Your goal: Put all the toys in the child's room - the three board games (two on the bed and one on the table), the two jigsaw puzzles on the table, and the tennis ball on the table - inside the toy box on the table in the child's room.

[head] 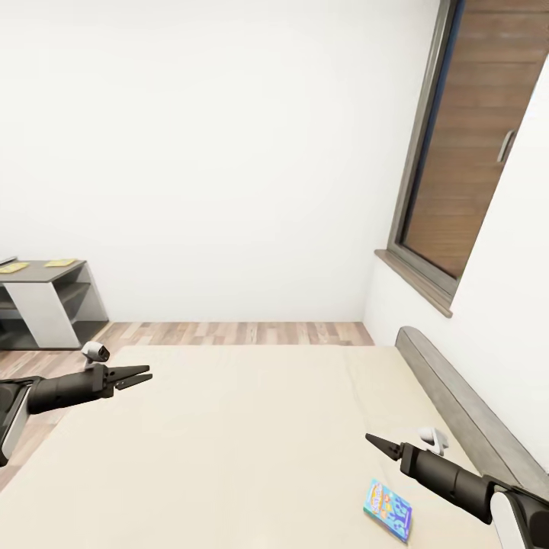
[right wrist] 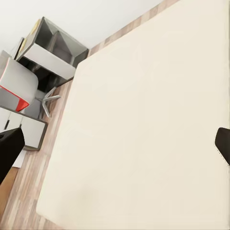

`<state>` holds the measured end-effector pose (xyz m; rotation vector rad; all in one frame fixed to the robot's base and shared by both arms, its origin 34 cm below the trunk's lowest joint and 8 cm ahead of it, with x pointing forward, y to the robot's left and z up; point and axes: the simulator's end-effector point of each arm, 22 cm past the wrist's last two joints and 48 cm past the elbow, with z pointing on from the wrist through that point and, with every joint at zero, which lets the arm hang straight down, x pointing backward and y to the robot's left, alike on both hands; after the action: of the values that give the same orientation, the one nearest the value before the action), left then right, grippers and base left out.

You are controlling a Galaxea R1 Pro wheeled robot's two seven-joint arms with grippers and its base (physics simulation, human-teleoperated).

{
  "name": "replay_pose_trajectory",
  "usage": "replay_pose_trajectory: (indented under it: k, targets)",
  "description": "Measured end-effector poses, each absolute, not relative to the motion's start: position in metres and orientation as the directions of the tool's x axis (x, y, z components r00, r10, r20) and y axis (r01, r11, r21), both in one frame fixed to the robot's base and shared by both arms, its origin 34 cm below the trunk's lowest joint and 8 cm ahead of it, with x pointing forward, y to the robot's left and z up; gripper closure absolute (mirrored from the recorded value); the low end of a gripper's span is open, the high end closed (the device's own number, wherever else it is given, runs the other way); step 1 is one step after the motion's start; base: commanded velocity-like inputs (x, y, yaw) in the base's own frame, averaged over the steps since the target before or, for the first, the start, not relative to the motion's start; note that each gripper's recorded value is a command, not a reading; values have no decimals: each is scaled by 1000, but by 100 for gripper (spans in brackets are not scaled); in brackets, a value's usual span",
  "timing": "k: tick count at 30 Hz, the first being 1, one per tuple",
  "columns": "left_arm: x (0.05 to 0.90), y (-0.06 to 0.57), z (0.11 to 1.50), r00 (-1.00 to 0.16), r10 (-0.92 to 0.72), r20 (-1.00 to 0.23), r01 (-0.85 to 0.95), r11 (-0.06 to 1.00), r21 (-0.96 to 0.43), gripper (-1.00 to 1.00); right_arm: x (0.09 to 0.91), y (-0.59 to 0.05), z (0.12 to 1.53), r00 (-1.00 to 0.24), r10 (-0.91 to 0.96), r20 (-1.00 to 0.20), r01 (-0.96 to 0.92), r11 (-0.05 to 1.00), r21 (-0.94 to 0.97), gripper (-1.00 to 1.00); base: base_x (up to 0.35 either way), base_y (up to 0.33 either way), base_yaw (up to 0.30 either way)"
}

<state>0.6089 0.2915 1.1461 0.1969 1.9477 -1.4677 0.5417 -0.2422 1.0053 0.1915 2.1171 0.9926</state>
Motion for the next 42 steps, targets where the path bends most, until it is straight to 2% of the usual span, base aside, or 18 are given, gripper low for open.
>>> replay_pose_trajectory:
  k: [42]
  targets:
    - [609,292,1146,-757,-271,-595,497,354,-792,-100,542,-242,1005,-689,428,-585,-177,684,708,-100,0,-155,0]
